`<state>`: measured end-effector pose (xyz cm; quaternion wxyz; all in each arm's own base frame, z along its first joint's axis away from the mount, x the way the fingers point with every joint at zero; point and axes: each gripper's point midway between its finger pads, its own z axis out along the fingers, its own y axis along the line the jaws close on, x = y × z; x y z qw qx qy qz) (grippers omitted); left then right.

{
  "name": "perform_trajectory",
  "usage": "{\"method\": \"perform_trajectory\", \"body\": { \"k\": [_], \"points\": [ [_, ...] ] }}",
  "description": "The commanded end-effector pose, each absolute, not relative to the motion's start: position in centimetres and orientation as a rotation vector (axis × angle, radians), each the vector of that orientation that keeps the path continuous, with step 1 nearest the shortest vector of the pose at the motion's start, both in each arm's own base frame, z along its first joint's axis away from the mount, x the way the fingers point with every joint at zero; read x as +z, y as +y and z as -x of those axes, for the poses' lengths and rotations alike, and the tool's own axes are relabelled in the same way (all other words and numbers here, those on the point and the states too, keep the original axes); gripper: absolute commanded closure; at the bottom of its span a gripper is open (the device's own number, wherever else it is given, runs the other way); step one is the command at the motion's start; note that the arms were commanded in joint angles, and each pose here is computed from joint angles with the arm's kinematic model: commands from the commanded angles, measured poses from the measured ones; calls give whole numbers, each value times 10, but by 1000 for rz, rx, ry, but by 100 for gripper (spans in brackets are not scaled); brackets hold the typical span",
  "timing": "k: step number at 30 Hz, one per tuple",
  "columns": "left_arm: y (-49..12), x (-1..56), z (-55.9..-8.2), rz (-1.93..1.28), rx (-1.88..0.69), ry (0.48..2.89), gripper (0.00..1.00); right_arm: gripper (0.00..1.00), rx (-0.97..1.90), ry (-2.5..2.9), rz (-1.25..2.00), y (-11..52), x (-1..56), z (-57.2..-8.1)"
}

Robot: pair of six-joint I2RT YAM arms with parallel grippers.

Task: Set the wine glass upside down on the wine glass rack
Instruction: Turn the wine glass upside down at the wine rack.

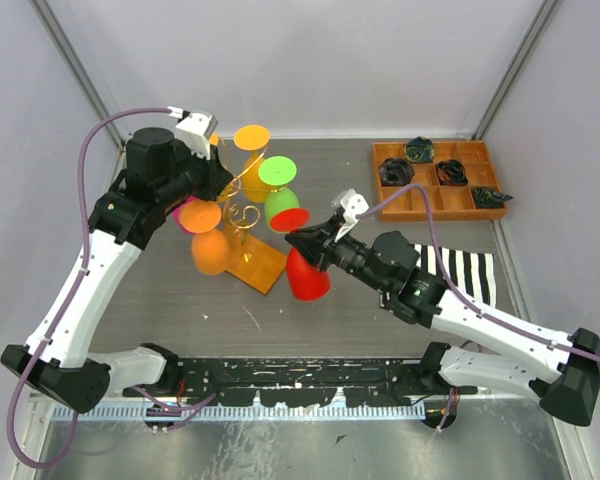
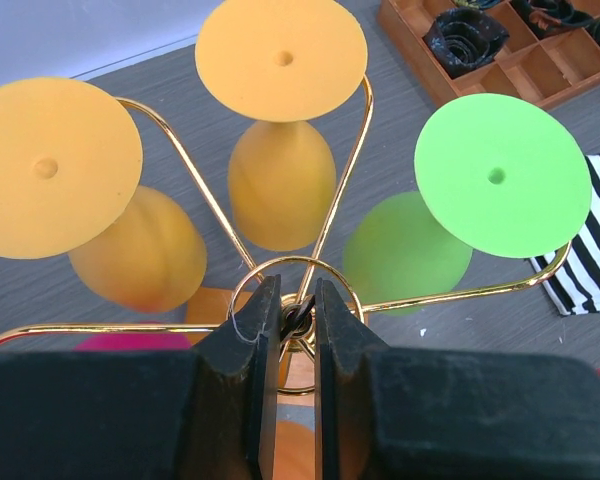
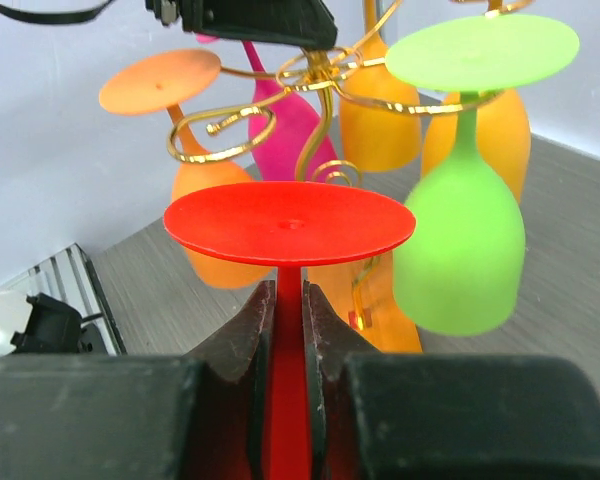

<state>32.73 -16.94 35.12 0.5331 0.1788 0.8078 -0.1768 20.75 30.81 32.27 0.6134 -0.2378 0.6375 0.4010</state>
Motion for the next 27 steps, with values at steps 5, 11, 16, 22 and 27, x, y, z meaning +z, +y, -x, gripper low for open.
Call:
{"method": "perform_trajectory", "body": {
  "k": [5,11,16,22,27],
  "points": [
    [-156,353,-323,-392,-365,1926,100,99,968,1155,491,319,403,-213],
    [-155,354,-323,-398,-356,1932,100,99,973,1108,523,336,402,-218],
    [-155,356,-323,-398,-354,1932,100,98,968,1116,553,350,395,-224],
    [-154,354,-323,-394,-349,1942,100,98,937,1125,579,361,387,-233],
    [-154,353,-323,-390,-351,1948,100,98,916,1115,583,367,385,-239]
  ]
}}
